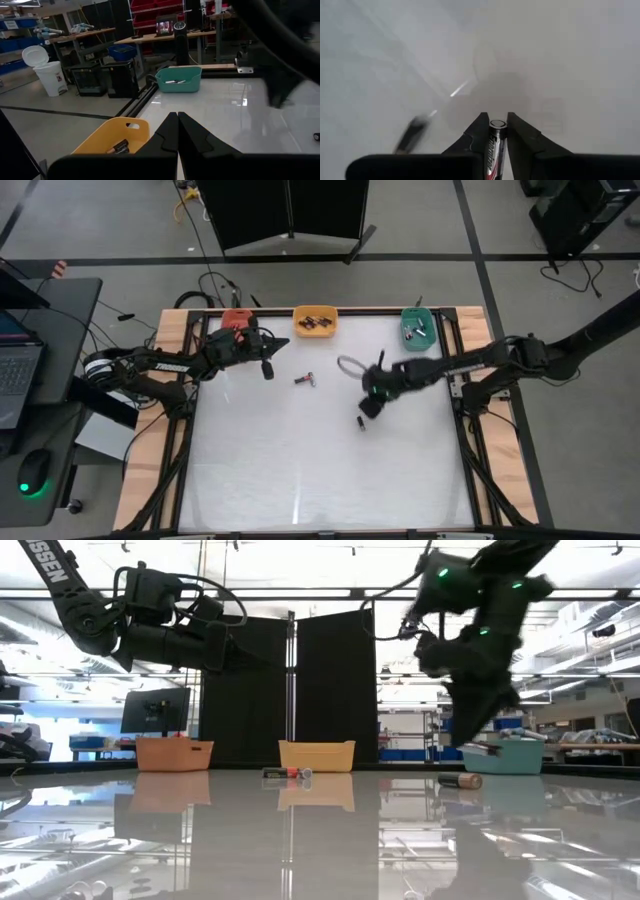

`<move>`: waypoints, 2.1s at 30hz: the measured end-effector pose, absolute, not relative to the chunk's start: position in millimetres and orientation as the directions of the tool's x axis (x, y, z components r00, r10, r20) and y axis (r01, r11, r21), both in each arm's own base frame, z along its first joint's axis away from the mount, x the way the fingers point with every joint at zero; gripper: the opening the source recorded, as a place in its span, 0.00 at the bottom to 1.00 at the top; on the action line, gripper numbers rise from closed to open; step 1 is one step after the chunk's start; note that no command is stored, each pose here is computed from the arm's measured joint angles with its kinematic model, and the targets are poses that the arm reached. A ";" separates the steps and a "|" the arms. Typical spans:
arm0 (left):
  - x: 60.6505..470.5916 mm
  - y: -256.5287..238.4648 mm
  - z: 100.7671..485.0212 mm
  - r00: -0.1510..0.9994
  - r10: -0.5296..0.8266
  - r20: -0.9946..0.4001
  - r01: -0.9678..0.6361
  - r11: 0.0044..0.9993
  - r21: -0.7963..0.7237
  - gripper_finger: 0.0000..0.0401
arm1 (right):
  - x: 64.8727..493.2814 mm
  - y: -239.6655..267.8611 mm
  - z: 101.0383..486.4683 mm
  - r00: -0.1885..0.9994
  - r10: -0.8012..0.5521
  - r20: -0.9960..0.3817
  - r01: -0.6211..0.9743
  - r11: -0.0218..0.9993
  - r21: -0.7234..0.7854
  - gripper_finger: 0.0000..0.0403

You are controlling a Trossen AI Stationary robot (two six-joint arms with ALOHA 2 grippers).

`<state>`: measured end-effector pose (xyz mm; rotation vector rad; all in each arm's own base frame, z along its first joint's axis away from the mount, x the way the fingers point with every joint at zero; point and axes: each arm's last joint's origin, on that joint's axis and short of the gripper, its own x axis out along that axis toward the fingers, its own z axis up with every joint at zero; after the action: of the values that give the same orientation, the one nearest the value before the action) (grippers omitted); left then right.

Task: Sort batteries
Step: Put the black battery into the green bin

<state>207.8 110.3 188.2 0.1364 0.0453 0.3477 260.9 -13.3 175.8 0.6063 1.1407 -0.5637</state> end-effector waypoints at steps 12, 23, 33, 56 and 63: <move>207.8 110.3 187.4 0.939 0.343 -0.030 -0.335 0.931 0.144 0.02 | 234.4 -169.4 236.3 0.249 -0.409 -0.878 0.790 0.610 -0.060 0.14; 207.7 110.3 187.1 0.939 0.343 -0.032 -0.336 0.931 0.140 0.02 | 163.4 -232.3 219.0 0.073 -0.469 -0.880 0.891 0.428 -0.154 0.14; 207.7 110.3 187.1 0.939 0.343 -0.033 -0.336 0.932 0.139 0.02 | 138.5 -237.9 191.4 -0.003 -0.491 -0.871 0.916 0.348 -0.199 0.14; 207.9 109.8 184.6 0.939 0.340 -0.058 -0.331 0.934 0.135 0.02 | 150.9 -252.4 145.0 -0.010 -0.482 -0.876 0.909 0.361 -0.209 0.14; 208.1 109.3 184.3 0.939 0.338 -0.061 -0.328 0.935 0.131 0.02 | 150.6 -254.5 142.1 -0.017 -0.474 -0.881 0.908 0.361 -0.212 0.23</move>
<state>208.1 109.3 184.3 0.1198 0.0835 0.3410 150.6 -254.5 142.1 0.5018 1.1034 -1.1733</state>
